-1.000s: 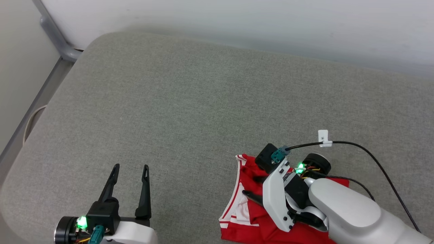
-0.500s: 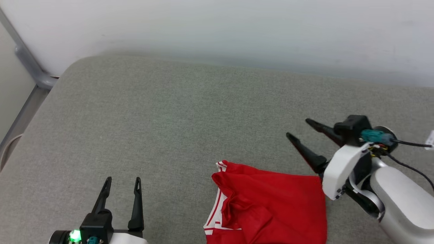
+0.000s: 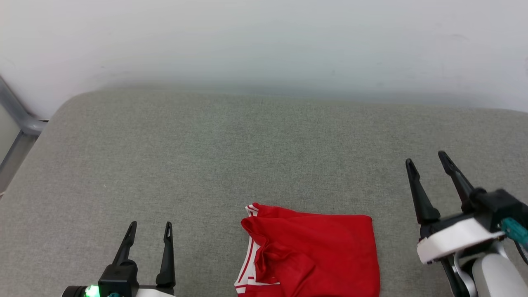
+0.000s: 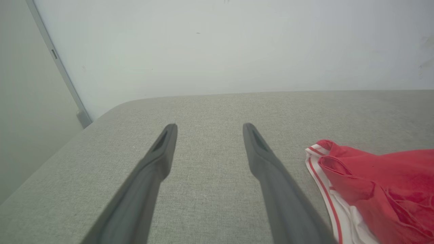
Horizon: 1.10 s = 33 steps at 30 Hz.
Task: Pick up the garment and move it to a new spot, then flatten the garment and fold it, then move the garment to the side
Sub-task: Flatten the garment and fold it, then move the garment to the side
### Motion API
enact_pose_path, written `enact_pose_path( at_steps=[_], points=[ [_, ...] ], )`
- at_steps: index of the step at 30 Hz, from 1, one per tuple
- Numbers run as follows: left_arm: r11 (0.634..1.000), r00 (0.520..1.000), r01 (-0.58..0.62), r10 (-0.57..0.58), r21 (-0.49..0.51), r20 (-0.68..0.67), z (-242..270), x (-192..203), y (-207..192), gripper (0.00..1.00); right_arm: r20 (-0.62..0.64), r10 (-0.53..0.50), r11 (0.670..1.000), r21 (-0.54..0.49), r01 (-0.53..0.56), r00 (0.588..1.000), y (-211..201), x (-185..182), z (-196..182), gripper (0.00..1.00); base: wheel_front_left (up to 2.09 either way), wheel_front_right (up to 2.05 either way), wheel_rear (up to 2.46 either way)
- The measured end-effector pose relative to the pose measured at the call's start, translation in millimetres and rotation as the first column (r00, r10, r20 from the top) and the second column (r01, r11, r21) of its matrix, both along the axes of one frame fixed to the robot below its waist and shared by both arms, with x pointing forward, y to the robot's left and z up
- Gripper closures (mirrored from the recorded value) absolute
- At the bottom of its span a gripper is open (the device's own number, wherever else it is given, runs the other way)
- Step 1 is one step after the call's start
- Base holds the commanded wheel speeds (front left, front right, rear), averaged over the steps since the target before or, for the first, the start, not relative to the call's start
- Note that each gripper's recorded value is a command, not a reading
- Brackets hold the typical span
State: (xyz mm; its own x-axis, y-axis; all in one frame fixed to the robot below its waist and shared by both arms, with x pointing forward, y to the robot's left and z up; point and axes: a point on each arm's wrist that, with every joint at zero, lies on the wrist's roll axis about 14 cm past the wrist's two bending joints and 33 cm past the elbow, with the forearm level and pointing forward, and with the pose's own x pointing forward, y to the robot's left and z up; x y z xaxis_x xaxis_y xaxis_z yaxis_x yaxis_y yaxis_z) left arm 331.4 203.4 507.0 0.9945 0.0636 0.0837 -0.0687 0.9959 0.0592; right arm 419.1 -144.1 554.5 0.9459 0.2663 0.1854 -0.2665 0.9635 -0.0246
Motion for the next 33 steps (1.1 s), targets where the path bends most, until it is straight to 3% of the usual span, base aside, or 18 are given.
enact_pose_path(
  at_steps=[6,14,33],
  points=[
    [1.0,1.0,0.002,-0.002,0.002,0.023,7.0,-3.0,0.8,0.0,0.014,-0.091,0.995,0.045,0.09,0.996,-13.5,-28.3,-3.0,0.0,0.0,0.0,0.0],
    [1.0,0.999,0.015,-0.015,0.006,0.039,11.6,-9.0,-2.6,0.0,-0.019,-0.14,0.987,0.078,0.141,0.99,-21.0,-57.3,-15.2,0.0,0.0,0.0,0.0],
    [1.0,1.0,0.015,-0.016,0.013,0.025,7.1,-20.4,-4.2,0.0,-0.066,-0.144,0.982,0.115,0.151,0.987,-22.8,-74.7,-28.1,0.0,0.0,0.0,0.0]
  ],
)
